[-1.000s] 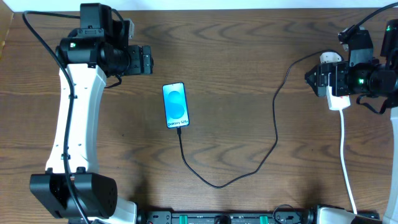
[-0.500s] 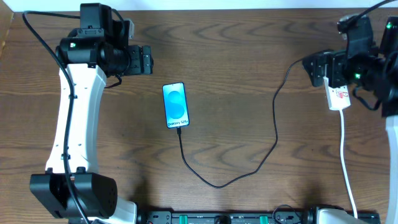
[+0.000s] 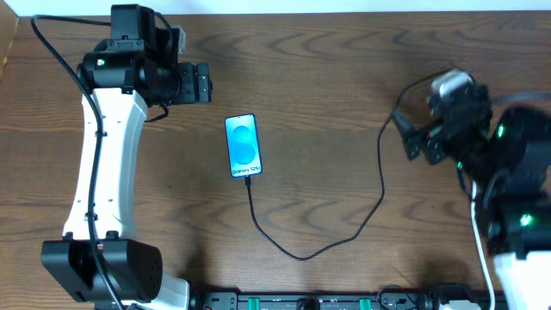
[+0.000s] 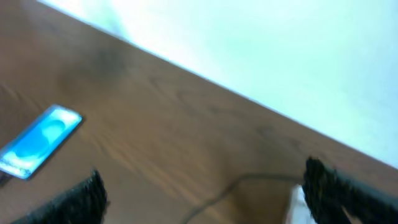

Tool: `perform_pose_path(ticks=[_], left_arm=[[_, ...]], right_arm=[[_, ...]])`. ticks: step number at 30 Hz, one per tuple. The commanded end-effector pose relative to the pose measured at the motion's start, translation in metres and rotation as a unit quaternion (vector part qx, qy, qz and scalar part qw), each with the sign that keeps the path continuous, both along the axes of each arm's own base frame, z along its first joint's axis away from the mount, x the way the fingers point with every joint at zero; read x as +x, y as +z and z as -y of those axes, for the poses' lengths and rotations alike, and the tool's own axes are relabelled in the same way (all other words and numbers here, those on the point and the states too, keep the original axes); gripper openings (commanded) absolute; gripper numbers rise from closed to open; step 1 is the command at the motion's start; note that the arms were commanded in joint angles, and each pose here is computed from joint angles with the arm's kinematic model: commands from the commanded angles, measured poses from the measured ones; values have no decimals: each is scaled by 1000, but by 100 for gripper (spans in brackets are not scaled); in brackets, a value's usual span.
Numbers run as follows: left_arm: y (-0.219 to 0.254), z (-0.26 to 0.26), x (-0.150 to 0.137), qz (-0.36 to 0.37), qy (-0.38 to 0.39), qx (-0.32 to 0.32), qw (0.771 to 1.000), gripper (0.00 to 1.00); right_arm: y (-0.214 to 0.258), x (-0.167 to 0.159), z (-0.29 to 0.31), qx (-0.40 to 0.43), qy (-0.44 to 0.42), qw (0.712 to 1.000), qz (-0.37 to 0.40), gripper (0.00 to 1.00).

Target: Plug charger to phone and switch on socket

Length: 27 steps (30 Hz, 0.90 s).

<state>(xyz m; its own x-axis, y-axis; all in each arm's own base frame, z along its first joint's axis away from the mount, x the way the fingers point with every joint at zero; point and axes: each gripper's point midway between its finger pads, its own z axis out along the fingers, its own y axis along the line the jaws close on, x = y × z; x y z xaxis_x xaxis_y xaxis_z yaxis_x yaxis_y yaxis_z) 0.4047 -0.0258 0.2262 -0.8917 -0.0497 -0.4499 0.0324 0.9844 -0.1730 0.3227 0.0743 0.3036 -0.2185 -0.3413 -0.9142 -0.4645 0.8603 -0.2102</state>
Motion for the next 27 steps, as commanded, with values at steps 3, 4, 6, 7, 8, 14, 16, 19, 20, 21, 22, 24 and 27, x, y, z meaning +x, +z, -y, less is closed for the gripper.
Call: perform_pose_path(ticks=[3,4,6,7,8,14,16,19,20,21,22,24,27], left_arm=[[6,-2,0,7,5,2,1000,93],[6,-2,1,7,5,2,1000,93],[6,-2,1,7,5,2,1000,93],[6,-2,0,7,5,2,1000,93],[6,-2,1,7,5,2,1000,93],[6,-2,0,7,5,2,1000,93],[6,-2,0,7,5,2,1000,93],[6,-2,1,7,5,2,1000,93],[6,-2,0,7,5,2,1000,93],[6,-2,1,7,5,2,1000,93],[6,-2,1,7,5,2,1000,93],[6,-2,1,7,5,2,1000,93],[6,-2,0,7,5,2,1000,93]], right_arm=[[-29,-28,-1,-34,17,996,77,99],[-33,-32,-1,-37,19,995,88,99],[-43,-41,-1,-44,20,993,111,99],[-48,-47,0,-49,21,990,128,99],[-52,-51,0,-52,21,989,140,99],[-73,-72,1,-53,21,981,184,99],[-81,-77,1,-52,22,979,195,99],[-91,-82,1,-52,20,977,206,99],[-95,-83,2,-51,19,977,208,99],[-99,-84,2,-51,19,977,208,99],[-103,-84,3,-44,14,978,205,99],[-110,-83,8,-18,-7,981,192,99],[-121,-81,15,18,-36,984,173,99]])
